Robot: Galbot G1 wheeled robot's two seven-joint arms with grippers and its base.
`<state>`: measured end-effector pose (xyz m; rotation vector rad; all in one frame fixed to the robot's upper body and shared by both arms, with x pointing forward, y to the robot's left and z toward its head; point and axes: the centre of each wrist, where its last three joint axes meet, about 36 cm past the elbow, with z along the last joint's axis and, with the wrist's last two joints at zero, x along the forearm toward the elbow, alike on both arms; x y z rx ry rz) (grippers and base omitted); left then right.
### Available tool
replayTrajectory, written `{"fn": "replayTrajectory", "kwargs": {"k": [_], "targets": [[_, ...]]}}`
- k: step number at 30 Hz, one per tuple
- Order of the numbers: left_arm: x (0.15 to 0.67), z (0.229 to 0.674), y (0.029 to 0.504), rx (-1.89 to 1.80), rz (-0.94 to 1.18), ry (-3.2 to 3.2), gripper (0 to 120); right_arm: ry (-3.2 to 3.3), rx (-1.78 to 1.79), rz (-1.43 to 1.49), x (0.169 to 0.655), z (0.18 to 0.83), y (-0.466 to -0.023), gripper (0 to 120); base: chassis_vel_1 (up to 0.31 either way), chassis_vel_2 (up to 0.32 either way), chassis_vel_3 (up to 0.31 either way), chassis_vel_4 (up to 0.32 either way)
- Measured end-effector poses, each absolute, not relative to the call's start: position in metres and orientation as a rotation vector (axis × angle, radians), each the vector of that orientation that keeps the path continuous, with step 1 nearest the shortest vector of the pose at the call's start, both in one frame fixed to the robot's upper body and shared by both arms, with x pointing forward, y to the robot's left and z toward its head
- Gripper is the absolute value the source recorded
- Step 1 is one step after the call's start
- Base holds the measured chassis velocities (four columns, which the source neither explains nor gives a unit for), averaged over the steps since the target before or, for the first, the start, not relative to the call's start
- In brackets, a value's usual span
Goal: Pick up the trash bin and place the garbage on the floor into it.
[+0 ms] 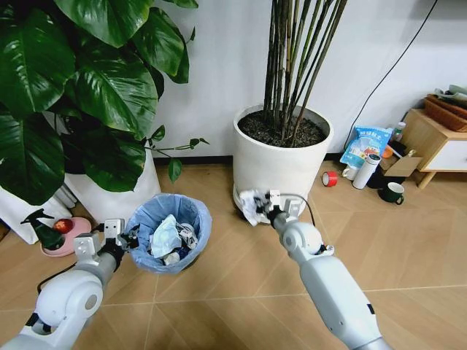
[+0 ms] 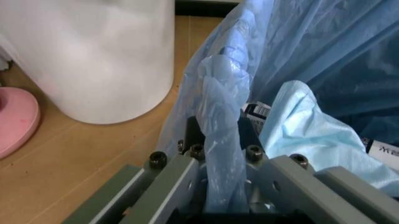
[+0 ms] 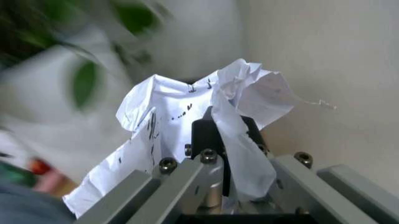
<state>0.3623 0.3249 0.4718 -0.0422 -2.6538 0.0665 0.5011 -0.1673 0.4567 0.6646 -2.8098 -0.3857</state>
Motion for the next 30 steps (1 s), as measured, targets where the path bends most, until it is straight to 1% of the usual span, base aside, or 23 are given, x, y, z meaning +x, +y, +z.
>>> {"fn": "replayTrajectory", "kwargs": {"k": [2, 3, 6, 8, 10, 12, 16, 21, 22, 23, 25, 26, 28, 29, 30], "targets": [[0.367, 0.470, 0.327, -0.057, 0.079, -2.647, 0, -2.858, 0.756, -0.421, 0.493, 0.491, -0.163, 0, 0.000, 0.000, 0.000, 0.000], [0.367, 0.470, 0.327, -0.057, 0.079, -2.647, 0, -2.858, 0.756, -0.421, 0.493, 0.491, -0.163, 0, 0.000, 0.000, 0.000, 0.000], [0.374, 0.467, 0.327, -0.091, 0.083, -2.639, 0, -2.886, 0.896, -0.475, 0.478, 0.530, -0.152, 0, 0.000, 0.000, 0.000, 0.000], [0.376, 0.467, 0.327, -0.106, 0.086, -2.639, 0, -2.880, 0.946, -0.485, 0.473, 0.540, -0.146, 0, 0.000, 0.000, 0.000, 0.000], [0.383, 0.469, 0.324, -0.141, 0.102, -2.643, 0, -2.842, 1.080, -0.488, 0.457, 0.556, -0.129, 0, 0.000, 0.000, 0.000, 0.000], [0.385, 0.470, 0.323, -0.149, 0.108, -2.645, 0, -2.827, 1.119, -0.486, 0.453, 0.559, -0.123, 0, 0.000, 0.000, 0.000, 0.000], [0.393, 0.476, 0.321, -0.180, 0.140, -2.657, 0, -2.729, 1.270, -0.440, 0.435, 0.557, -0.091, 0, 0.000, 0.000, 0.000, 0.000], [0.395, 0.478, 0.321, -0.182, 0.142, -2.663, 0, -2.655, 1.305, -0.355, 0.429, 0.548, -0.075, 0, 0.000, 0.000, 0.000, 0.000], [0.395, 0.478, 0.322, -0.180, 0.143, -2.665, 0, -2.633, 1.311, -0.326, 0.427, 0.545, -0.071, 1, 0.000, 0.000, 0.000, 0.000], [0.395, 0.479, 0.323, -0.176, 0.143, -2.668, 0, -2.607, 1.317, -0.293, 0.425, 0.541, -0.068, 8, 0.000, 0.000, 0.000, 0.000], [0.396, 0.480, 0.324, -0.172, 0.143, -2.672, 0, -2.588, 1.315, -0.258, 0.423, 0.537, -0.065, 16, 0.000, 0.000, 0.000, 0.000], [0.396, 0.480, 0.324, -0.172, 0.143, -2.672, 0, -2.588, 1.315, -0.258, 0.423, 0.537, -0.065, 16, 0.000, 0.000, 0.000, 0.000], [0.396, 0.481, 0.324, -0.171, 0.146, -2.675, 0, -2.577, 1.313, -0.236, 0.422, 0.534, -0.063, 26, 0.000, 0.000, 0.000, 0.000], [0.396, 0.481, 0.324, -0.170, 0.146, -2.676, 0, -2.577, 1.312, -0.232, 0.422, 0.533, -0.062, 29, 0.000, 0.000, 0.000, 0.000], [0.397, 0.482, 0.324, -0.169, 0.147, -2.679, 0, -2.578, 1.310, -0.230, 0.422, 0.534, -0.062, 36, 0.000, 0.000, 0.000, 0.000]]}}
